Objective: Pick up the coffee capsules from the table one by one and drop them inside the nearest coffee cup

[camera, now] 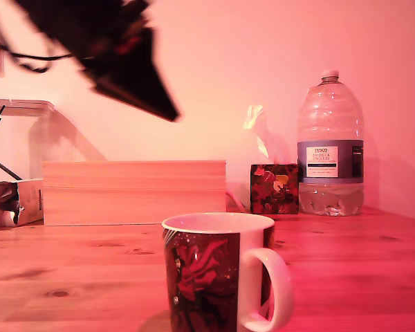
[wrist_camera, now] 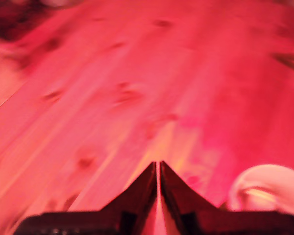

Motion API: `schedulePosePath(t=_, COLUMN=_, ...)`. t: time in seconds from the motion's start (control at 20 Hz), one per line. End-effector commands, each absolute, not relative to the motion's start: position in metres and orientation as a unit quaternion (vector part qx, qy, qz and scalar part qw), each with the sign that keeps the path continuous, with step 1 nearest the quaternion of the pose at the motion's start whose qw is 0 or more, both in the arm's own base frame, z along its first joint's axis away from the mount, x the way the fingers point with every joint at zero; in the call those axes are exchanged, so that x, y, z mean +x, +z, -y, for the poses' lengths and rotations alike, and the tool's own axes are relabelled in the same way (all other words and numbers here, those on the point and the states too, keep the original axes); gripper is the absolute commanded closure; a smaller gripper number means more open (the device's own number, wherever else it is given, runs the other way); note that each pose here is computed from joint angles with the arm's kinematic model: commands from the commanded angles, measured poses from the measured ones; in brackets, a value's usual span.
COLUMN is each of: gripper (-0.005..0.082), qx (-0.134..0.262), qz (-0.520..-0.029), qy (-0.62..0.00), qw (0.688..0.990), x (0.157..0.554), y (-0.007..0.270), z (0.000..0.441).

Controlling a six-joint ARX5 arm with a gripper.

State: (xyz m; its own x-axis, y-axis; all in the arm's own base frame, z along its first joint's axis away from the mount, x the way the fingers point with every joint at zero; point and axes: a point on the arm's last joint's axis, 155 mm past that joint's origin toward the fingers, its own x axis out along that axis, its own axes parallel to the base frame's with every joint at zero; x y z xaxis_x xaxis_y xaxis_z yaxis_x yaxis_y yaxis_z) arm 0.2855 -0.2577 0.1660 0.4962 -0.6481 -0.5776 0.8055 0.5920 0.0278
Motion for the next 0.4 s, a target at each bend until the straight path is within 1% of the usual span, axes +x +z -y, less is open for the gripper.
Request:
schedulePosePath(t=0.0, gripper=0.0789, qx=0.137, qz=-0.265, qy=-0.41, qw=0.862, x=0.286, y=0.16, z=0.241)
schedulePosePath(t=0.05, gripper=0.0789, qx=0.117, qz=-0.266, qy=-0.393, qw=0.873, x=0.288, y=0.162, z=0.229)
schedulePosePath(t=0.2, gripper=0.0789, qx=0.104, qz=-0.252, qy=-0.353, qw=0.895, x=0.291, y=0.165, z=0.194)
schedulePosePath(t=0.25, gripper=0.0789, qx=0.084, qz=-0.251, qy=-0.335, qw=0.904, x=0.292, y=0.167, z=0.182)
schedulePosePath(t=0.3, gripper=0.0789, qx=0.08, qz=-0.246, qy=-0.323, qw=0.91, x=0.292, y=0.169, z=0.173)
schedulePosePath(t=0.35, gripper=0.0789, qx=0.067, qz=-0.242, qy=-0.309, qw=0.917, x=0.294, y=0.173, z=0.163)
